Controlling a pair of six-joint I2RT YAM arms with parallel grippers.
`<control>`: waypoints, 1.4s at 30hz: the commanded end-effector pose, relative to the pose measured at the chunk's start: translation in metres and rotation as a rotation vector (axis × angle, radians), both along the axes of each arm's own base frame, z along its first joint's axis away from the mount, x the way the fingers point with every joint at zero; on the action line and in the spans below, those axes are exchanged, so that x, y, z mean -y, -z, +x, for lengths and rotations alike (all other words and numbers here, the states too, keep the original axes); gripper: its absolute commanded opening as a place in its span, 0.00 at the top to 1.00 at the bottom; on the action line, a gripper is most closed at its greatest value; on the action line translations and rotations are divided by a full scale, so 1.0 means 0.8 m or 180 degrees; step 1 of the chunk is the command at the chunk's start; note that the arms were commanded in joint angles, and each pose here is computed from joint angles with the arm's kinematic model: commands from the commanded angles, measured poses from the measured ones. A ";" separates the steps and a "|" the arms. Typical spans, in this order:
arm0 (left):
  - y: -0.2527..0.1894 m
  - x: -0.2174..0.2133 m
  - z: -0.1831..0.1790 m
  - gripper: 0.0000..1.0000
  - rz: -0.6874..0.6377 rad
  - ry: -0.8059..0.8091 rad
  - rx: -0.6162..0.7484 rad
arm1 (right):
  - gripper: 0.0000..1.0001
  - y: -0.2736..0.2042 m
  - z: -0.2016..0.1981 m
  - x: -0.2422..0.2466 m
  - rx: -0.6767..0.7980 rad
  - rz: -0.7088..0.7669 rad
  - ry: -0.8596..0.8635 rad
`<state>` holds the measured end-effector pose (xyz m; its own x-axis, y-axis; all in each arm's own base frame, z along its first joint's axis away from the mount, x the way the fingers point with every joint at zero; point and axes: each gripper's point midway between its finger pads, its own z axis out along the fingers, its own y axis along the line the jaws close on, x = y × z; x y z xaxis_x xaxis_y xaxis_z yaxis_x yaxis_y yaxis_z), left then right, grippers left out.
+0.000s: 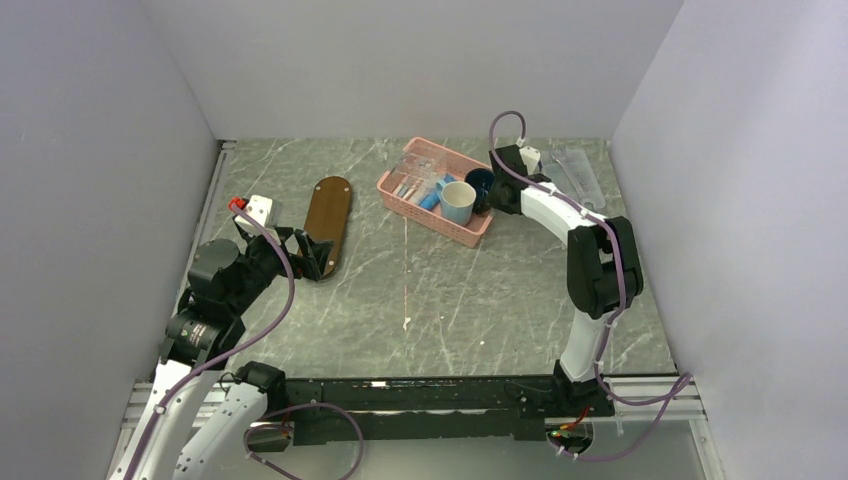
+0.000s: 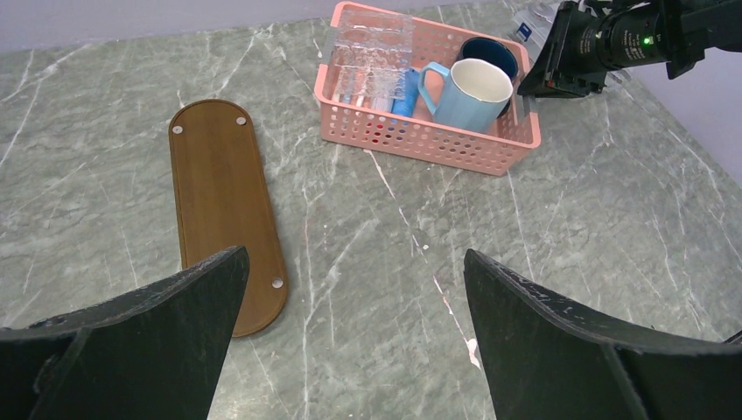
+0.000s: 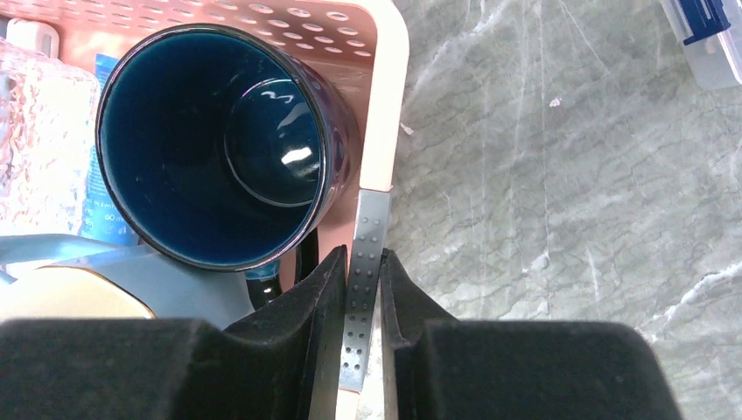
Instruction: Prepare toiletry sets of a toothbrush and toothpaste on the tray
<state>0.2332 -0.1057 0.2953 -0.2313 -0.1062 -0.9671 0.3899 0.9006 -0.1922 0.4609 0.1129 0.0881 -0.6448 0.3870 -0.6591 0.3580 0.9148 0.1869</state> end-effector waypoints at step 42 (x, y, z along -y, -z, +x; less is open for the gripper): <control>-0.007 -0.002 0.002 0.01 -0.0030 -0.0035 0.0041 | 1.00 -0.038 0.047 -0.062 0.0298 -0.0218 -0.1930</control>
<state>0.2329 -0.1056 0.2947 -0.2338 -0.1055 -0.9666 0.3894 0.9007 -0.1925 0.4862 0.1461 0.0914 -0.7297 -0.0546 -0.6816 -0.1721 0.9794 0.1058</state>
